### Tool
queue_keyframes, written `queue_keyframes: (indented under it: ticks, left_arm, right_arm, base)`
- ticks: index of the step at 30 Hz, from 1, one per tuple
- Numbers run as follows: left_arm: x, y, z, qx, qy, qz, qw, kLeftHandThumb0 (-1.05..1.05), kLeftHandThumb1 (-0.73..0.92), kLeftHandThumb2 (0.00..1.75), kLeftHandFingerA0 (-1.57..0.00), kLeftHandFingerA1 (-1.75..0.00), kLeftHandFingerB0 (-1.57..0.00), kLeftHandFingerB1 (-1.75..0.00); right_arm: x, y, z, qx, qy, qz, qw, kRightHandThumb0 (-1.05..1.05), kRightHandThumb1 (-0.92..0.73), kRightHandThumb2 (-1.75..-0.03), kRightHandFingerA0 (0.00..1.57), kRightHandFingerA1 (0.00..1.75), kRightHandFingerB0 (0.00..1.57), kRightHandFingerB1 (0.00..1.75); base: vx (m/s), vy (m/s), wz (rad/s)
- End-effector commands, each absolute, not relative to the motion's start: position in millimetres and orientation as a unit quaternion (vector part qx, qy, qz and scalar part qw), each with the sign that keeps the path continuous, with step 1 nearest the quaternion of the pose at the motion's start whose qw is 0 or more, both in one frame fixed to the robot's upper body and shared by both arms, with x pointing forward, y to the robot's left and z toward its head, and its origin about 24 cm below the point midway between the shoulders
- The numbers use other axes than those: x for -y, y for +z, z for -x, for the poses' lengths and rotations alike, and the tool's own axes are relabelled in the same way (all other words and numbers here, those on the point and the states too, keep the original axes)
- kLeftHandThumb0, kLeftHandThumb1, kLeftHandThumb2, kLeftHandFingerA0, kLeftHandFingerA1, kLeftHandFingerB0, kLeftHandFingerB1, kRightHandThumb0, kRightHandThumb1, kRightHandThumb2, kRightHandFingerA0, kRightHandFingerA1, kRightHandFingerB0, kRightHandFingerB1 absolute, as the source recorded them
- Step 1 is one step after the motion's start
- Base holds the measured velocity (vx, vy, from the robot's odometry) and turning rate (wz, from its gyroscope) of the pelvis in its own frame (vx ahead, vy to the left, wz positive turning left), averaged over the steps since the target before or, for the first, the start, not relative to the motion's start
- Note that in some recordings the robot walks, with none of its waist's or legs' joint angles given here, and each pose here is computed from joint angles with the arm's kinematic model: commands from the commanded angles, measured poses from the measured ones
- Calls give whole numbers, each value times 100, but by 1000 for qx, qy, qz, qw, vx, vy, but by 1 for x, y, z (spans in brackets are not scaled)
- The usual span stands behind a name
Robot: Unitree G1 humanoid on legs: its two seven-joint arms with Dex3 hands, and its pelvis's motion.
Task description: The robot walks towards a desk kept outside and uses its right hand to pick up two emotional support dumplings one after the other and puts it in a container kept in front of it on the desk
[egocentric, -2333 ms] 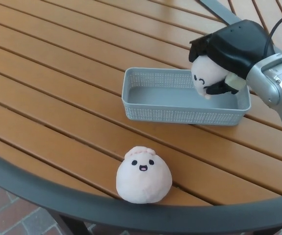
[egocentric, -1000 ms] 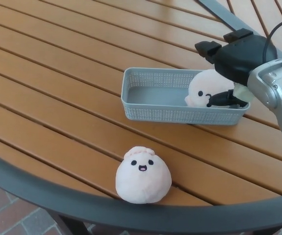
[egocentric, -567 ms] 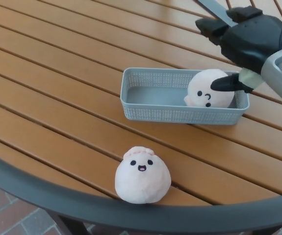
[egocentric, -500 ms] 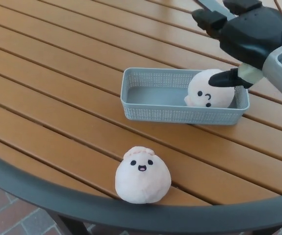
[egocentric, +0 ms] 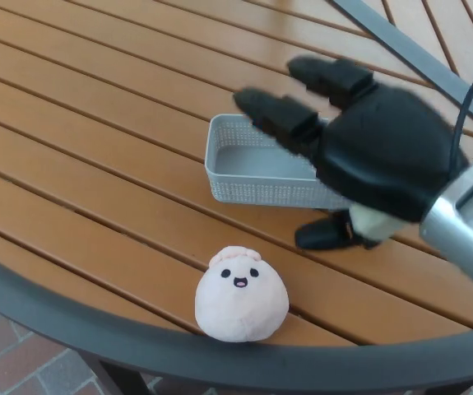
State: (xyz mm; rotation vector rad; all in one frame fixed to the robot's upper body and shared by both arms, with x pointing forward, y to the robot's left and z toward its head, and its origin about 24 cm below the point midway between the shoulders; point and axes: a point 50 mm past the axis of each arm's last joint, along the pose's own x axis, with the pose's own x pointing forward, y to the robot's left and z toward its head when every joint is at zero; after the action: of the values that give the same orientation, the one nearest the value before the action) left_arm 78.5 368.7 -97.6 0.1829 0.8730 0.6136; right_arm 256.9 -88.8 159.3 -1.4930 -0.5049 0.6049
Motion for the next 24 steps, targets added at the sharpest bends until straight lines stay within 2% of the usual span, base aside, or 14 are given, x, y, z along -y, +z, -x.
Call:
queue_keyframes:
  ticks: [1,12,20,24]
  left_arm:
    - [-375,-92,-82,-404,295,-101,860,-38,53,57,-86,-68,-88,-54]
    - [-375,-91,-82,-401,294,-107,861,-35,53,56,-85,-68,-83,-54]
    - [-373,-94,-78,-404,293,-95,861,-32,53,56,-85,-68,-80,-54]
    - [-372,-94,-78,-402,297,-90,861,-29,52,56,-85,-68,-78,-53]
  right_arm:
    - [86,111,-248,104,383,623,674,-105,-64,-101,0,3,0,6]
    - [70,96,-267,81,398,630,662,-105,-64,-104,0,8,0,6]
    - [52,86,-270,90,397,613,678,-105,-63,-104,0,8,0,7]
    - [43,87,-274,99,380,594,702,-105,-64,-103,0,9,0,4]
  base:
    - [0,0,0]
    - [0,0,0]
    - [0,0,0]
    - [0,0,0]
